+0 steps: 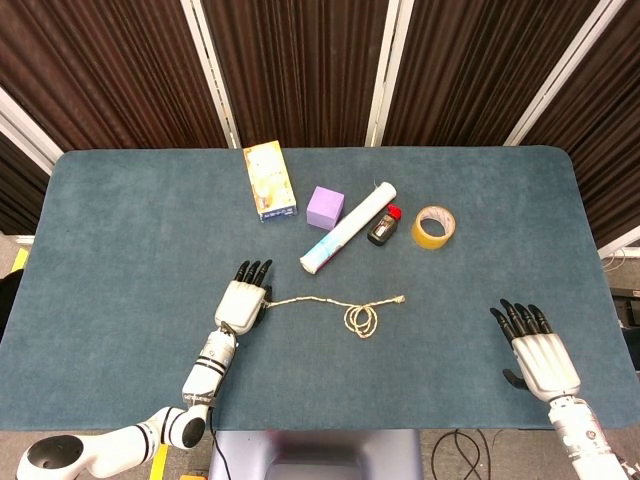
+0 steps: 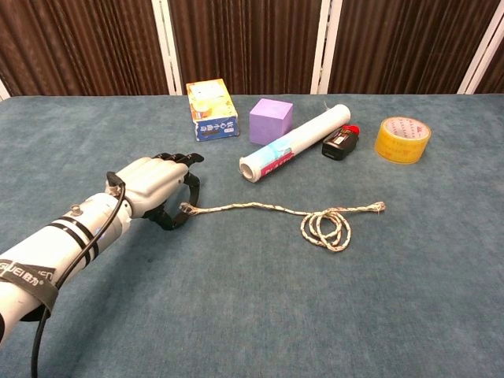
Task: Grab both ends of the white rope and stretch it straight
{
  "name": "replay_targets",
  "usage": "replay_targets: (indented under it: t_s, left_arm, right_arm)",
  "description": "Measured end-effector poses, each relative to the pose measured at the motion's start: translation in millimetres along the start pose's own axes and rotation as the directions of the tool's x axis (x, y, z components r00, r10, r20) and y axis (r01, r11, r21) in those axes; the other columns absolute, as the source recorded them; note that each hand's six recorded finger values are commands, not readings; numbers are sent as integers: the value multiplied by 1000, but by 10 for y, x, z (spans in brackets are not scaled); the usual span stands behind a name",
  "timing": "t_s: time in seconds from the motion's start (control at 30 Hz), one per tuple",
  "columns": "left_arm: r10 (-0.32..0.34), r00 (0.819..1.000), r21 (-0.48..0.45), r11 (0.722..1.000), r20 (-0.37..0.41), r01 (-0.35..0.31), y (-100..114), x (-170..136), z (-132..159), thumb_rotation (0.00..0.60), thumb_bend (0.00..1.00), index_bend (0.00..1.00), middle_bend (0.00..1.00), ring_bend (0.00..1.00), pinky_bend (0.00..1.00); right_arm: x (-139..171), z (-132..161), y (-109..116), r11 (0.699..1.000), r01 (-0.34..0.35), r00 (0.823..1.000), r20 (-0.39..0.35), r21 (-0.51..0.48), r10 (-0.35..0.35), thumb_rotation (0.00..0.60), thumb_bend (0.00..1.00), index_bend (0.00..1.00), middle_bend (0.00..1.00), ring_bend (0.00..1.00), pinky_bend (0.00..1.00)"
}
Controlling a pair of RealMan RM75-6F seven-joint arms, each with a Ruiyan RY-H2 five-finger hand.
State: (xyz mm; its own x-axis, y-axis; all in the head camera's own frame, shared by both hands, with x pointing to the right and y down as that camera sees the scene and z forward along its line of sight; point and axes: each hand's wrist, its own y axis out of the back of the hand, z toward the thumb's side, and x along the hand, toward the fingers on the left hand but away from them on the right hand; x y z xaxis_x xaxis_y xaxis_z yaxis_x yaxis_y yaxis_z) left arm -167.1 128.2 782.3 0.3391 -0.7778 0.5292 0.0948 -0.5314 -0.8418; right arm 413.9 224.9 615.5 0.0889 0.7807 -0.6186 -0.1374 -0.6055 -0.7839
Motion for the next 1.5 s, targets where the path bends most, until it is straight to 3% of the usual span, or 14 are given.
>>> replay_targets:
  t_s: [0.53, 0.73, 0.93, 1.27, 1.5]
  left_arm:
    - [31, 999, -27, 999, 27, -30, 70, -21, 41, 600, 439, 600, 23, 0, 84]
    - [43, 998, -32, 999, 37, -42, 112, -87, 16, 600, 440, 602, 23, 0, 84]
    - [57, 997, -29, 998, 42, -56, 175, -148, -25, 600, 439, 602, 23, 0, 84]
    - [67, 998, -21, 998, 17, -67, 217, -185, -123, 600, 438, 599, 23, 0, 84]
    - [78, 997, -22, 997, 16, -77, 258, -210, -144, 600, 438, 598, 25, 0, 84]
  right_arm:
    - [-134, 116, -55, 1000, -7, 999, -33, 20, 7, 600, 297, 10, 0, 0, 0]
    - [-452, 326, -40, 999, -5, 995, -95, 40, 9, 600, 289, 238, 0, 0, 0]
    - [-895, 591, 14, 997, 42, 990, -139, 62, -33, 600, 293, 475, 1, 0, 0]
    - [-1448, 1018, 14, 991, 102, 981, -172, 82, -86, 600, 308, 587, 69, 0, 0]
    - [-1670, 1207, -69, 992, 90, 982, -176, 92, -73, 600, 376, 614, 81, 0, 0]
